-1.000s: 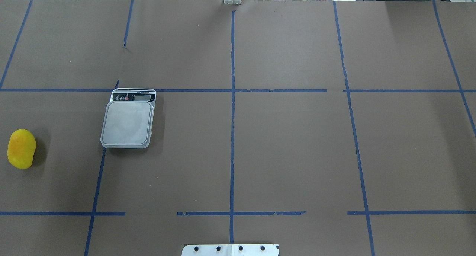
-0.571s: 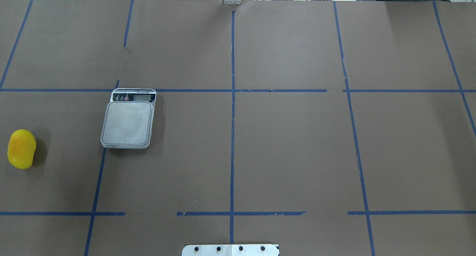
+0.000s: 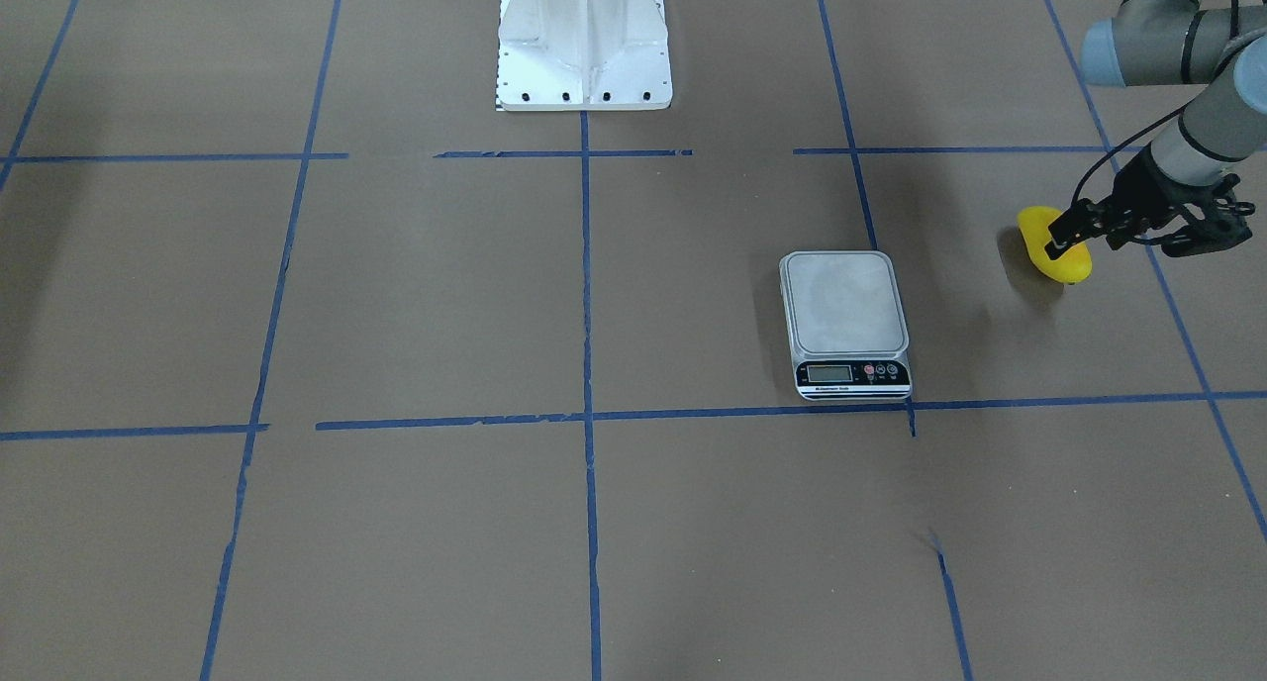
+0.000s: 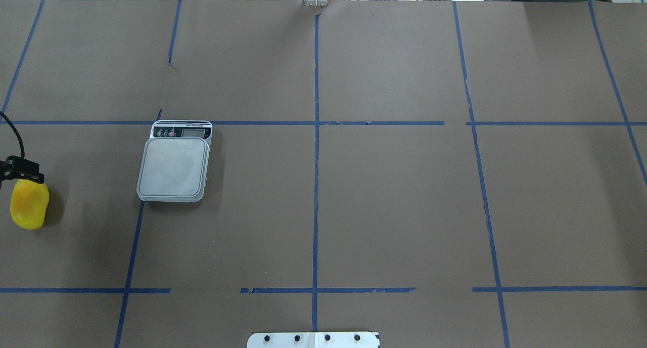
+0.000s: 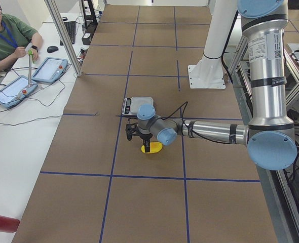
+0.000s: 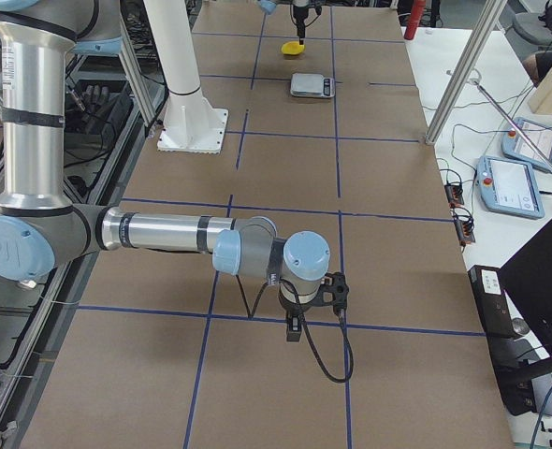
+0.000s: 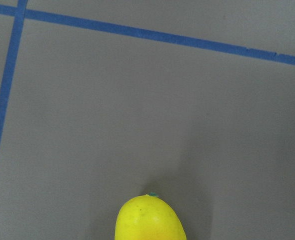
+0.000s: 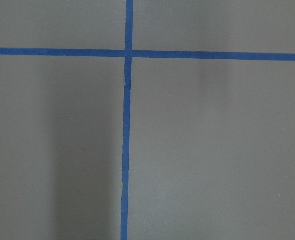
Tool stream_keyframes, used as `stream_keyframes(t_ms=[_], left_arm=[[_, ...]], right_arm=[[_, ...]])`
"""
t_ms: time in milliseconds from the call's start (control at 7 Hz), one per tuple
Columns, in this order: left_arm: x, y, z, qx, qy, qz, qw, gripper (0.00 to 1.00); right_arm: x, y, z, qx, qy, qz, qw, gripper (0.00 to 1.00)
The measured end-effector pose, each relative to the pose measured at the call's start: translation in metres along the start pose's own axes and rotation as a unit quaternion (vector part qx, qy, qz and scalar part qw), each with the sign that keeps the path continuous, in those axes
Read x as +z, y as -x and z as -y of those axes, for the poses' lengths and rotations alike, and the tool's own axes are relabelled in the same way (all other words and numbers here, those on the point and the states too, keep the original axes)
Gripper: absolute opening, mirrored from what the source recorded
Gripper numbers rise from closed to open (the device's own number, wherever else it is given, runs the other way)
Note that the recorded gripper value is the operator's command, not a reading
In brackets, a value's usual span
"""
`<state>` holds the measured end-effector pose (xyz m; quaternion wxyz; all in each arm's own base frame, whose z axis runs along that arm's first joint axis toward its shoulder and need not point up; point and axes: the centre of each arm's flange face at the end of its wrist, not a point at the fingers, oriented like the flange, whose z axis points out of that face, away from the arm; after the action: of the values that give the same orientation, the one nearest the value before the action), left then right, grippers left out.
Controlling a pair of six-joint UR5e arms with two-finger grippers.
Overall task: Weigh mango
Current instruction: 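Close the left gripper around the yellow mango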
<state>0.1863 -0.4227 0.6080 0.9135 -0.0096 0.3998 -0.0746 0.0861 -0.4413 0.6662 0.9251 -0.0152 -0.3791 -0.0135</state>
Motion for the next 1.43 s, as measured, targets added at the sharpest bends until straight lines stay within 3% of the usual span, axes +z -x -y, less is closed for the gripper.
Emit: stream_keyframes(t_ms=[429,571,714,857,1000,1429], left_arm=[[0.025,-0.003,-0.011,0.012,0.019,0.013,0.9997,1.00],[0.032,-0.003,-0.014,0.014,0.025,0.016,0.9995,0.58],[0.036,-0.002,-0.016,0.017,0.030,0.019,0.9992,0.07],[0.037,-0.002,-0.017,0.021,0.031,0.019,0.9991,0.00],[0.035,-0.004,-0.017,0.027,0.031,0.017,0.9990,0.00],[-0.022,-0.056,-0.014,0.041,0.027,0.012,0.9987,0.00]], right_arm=[[0.000,0.000,0.000,0.000,0.000,0.000,1.0000,1.00],[0.000,0.000,0.000,0.000,0.000,0.000,1.0000,1.00],[0.000,0.000,0.000,0.000,0.000,0.000,1.0000,1.00],[0.000,0.000,0.000,0.000,0.000,0.000,1.0000,1.00],[0.000,0.000,0.000,0.000,0.000,0.000,1.0000,1.00],[0.000,0.000,0.000,0.000,0.000,0.000,1.0000,1.00]])
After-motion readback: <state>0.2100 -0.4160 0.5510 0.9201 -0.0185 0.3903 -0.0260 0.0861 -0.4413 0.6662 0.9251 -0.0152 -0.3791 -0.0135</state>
